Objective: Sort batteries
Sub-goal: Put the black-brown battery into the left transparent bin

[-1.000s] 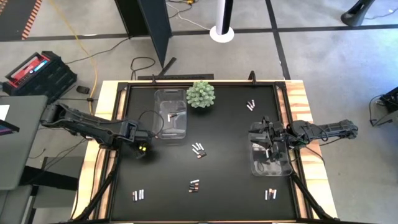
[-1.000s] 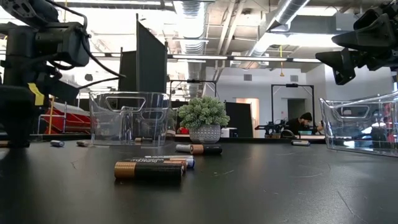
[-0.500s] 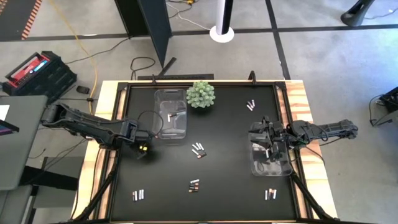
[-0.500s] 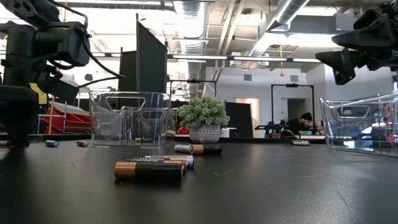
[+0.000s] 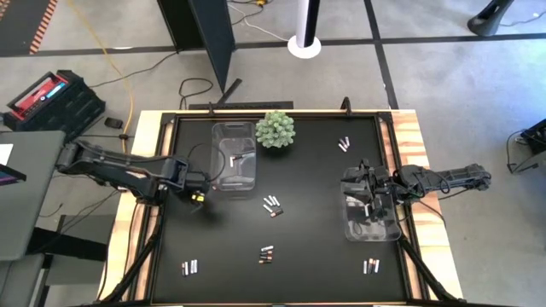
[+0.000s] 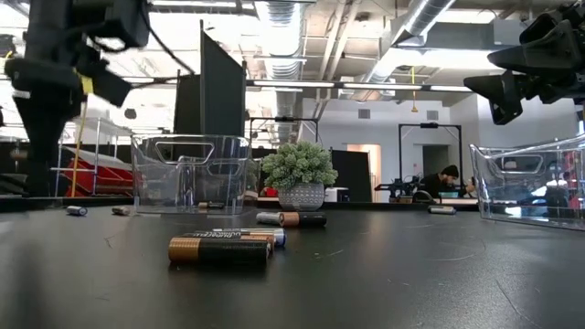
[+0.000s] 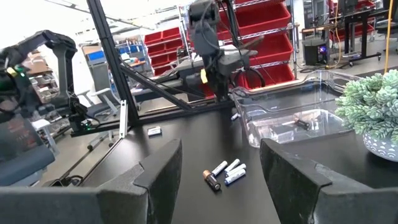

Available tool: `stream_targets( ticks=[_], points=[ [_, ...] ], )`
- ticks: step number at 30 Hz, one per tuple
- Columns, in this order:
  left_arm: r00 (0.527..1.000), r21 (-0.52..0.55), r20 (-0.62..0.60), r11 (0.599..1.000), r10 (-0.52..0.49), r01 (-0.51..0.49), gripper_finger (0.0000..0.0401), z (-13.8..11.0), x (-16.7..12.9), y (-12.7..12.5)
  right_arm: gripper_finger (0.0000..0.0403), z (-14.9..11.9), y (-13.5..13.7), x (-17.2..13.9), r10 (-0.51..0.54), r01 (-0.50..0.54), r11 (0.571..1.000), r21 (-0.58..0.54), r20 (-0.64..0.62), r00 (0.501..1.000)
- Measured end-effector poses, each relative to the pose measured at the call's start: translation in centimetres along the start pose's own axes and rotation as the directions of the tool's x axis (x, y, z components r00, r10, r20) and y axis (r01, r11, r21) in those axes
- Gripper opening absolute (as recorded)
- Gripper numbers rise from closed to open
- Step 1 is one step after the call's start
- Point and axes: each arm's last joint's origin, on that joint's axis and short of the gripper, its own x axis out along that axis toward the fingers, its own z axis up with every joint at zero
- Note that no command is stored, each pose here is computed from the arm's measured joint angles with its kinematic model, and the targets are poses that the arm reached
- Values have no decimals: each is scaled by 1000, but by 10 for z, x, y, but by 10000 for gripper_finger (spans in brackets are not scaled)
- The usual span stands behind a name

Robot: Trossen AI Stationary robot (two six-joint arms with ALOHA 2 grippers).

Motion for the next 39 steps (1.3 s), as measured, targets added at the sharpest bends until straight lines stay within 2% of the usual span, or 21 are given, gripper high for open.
stream_targets(
  ticks=[5, 11, 15, 18, 22, 27, 33, 39],
  points=[
    [997, 3, 69, 1000, 30, -31, 24, 7, -40, 1, 235, 0, 0, 0, 0, 0, 1000, 0, 0, 1000],
    [965, 1, 253, 998, 64, -66, 25, 26, -90, 15, 235, 0, 0, 0, 0, 0, 1000, 0, 0, 1000],
    [932, 2, 358, 998, 65, -70, 25, 50, -109, 34, 235, 0, 0, 0, 0, 0, 1000, 0, 0, 1000],
    [909, 46, 411, 994, 69, -96, 26, 77, -111, 49, 235, 0, 0, 0, 0, 0, 1000, 0, 0, 1000],
    [897, 131, 442, 986, 33, -101, 26, 126, -99, 67, 235, 0, 0, 0, 0, 0, 1000, 0, 0, 1000],
    [938, 204, 346, 976, 2, -78, 26, 175, -64, 82, 235, 0, 0, 0, 0, 0, 1000, 0, 0, 1000],
    [980, 297, 197, 954, -37, -24, 27, 204, -12, 81, 235, 0, 0, 0, 0, 0, 1000, 0, 0, 1000],
    [989, 337, 120, 941, -84, 39, 27, 217, 19, 72, 235, 0, 0, 0, 0, 0, 1000, 0, 0, 1000]
  ],
)
